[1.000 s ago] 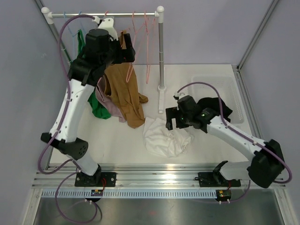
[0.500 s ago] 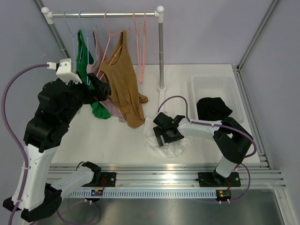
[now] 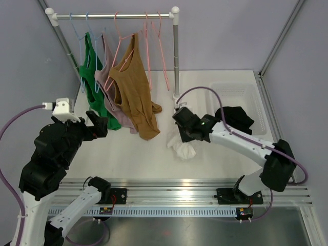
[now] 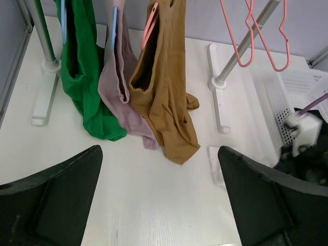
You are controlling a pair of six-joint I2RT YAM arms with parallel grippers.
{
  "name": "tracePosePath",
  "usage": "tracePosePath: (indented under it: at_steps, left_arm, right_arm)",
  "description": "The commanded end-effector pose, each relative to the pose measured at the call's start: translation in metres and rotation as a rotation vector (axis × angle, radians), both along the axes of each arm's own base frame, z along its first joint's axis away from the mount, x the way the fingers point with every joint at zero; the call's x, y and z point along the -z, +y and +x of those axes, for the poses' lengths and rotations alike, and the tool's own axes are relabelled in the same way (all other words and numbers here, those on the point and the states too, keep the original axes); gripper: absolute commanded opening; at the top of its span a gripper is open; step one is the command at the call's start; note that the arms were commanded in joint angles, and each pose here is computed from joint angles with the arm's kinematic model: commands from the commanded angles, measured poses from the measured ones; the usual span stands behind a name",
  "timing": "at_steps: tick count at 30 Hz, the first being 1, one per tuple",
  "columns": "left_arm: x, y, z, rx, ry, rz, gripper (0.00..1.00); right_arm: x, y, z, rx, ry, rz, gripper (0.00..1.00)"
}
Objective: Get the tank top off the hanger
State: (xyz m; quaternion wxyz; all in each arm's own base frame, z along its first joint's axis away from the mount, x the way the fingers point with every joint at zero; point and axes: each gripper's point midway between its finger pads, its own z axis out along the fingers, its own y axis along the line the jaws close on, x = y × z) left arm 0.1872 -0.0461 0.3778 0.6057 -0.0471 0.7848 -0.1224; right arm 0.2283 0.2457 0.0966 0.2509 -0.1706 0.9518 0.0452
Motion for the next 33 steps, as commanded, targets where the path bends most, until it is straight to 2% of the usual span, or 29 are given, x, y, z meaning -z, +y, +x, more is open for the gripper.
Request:
tracePosePath:
  at_steps: [1,9,12,18,20,23,25,26,30,33]
  left_arm:
    - [0.005,-0.008,0.002,0.059,-0.047,0.014,0.99]
    - [0.03,0.015,0.006,-0.089,0.006,0.039,0.99]
    - [0.022,0.019,0.003,-0.11,-0.021,0.011,0.99]
    - [0.014,0.016,0.0,-0.079,-0.034,0.017,0.99]
    - [0.014,0.014,0.001,-0.067,-0.028,0.023,0.99]
    - [0.011,0.008,0.003,-0.036,-0.013,0.031,0.99]
    - [0.009,0.009,0.006,-0.051,0.036,0.054,0.99]
    - [0.006,0.01,0.006,-0.057,0.049,0.064,0.99]
    - [-0.007,0.008,0.01,-0.05,0.064,0.076,0.99]
    - [-0.027,-0.001,0.018,-0.023,0.043,0.061,0.99]
  right_arm:
    - [-0.1,-0.03,0.04,0.099,-0.234,0.058,0.0]
    - [-0.189,-0.127,0.092,0.376,-0.414,-0.005,0.0]
    - [-0.201,-0.165,0.112,0.482,-0.432,0.012,0.0]
    - [-0.179,-0.223,0.153,0.644,-0.386,0.005,0.0]
    - [-0.161,-0.227,0.167,0.656,-0.351,0.004,0.14]
    - [-0.138,-0.231,0.183,0.666,-0.305,-0.009,0.56]
    - [-0.135,-0.231,0.187,0.677,-0.296,-0.012,0.73]
    - [-0.138,-0.231,0.19,0.686,-0.313,-0.005,0.99]
    - [-0.161,-0.237,0.184,0.722,-0.36,0.002,1.0]
    - [-0.178,-0.217,0.17,0.653,-0.372,0.131,1.0]
